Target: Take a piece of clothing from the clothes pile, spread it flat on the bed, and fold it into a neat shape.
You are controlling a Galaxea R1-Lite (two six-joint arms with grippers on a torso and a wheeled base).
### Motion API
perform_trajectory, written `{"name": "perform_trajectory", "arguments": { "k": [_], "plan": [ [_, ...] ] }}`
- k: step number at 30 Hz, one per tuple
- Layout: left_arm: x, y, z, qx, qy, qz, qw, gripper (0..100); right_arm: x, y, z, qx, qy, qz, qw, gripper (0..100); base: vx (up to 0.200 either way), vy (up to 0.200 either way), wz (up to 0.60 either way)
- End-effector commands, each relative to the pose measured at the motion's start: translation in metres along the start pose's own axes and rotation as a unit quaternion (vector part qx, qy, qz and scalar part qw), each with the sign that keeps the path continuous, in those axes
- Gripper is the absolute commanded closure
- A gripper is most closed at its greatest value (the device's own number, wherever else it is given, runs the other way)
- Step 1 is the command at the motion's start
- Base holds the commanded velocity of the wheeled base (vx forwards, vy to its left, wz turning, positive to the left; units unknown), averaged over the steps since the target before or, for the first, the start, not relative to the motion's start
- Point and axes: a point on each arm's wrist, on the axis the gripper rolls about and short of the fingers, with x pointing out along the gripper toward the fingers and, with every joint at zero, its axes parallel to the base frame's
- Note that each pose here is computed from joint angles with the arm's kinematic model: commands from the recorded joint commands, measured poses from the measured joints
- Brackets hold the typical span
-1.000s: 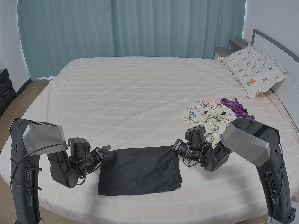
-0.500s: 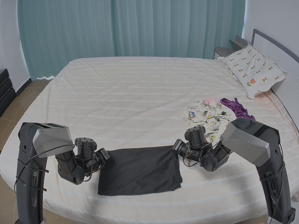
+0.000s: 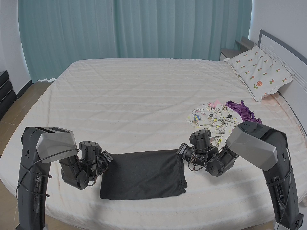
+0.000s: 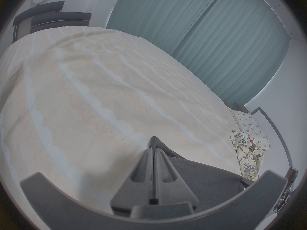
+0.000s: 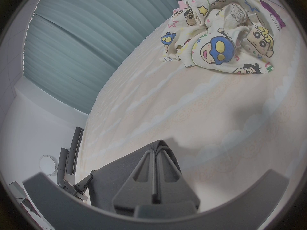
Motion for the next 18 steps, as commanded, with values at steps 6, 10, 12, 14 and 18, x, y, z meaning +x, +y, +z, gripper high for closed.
{"name": "perform_trajectory", "arguments": {
  "k": [6, 10, 12, 14, 18],
  "plan": [
    [0.001, 0.002, -0.001, 0.0, -0.009, 0.015, 0.9998, 100, 0.0, 0.0, 0.0, 0.0, -0.001, 0.0, 1.0, 0, 0.0, 0.0, 0.0],
    [0.0, 0.002, -0.002, 0.001, -0.006, 0.016, 0.9999, 100, 0.0, 0.0, 0.0, 0.0, -0.001, 0.0, 1.0, 0, 0.0, 0.0, 0.0],
    [0.0, 0.002, -0.002, 0.001, -0.006, 0.016, 0.9999, 0, -0.001, 0.001, 0.002, 0.002, -0.004, 0.003, 1.0, 0, 0.0, 0.0, 0.0],
    [-0.001, 0.001, -0.002, 0.001, -0.007, 0.015, 0.9999, 0, -0.002, 0.002, 0.003, 0.003, -0.01, 0.009, 0.9999, 0, 0.0, 0.0, 0.0],
    [-0.004, 0.004, -0.001, -0.006, -0.005, 0.018, 0.9998, 0, -0.018, -0.001, 0.006, 0.004, -0.01, 0.007, 0.9999, 0, 0.0, 0.0, 0.0]
  ]
}}
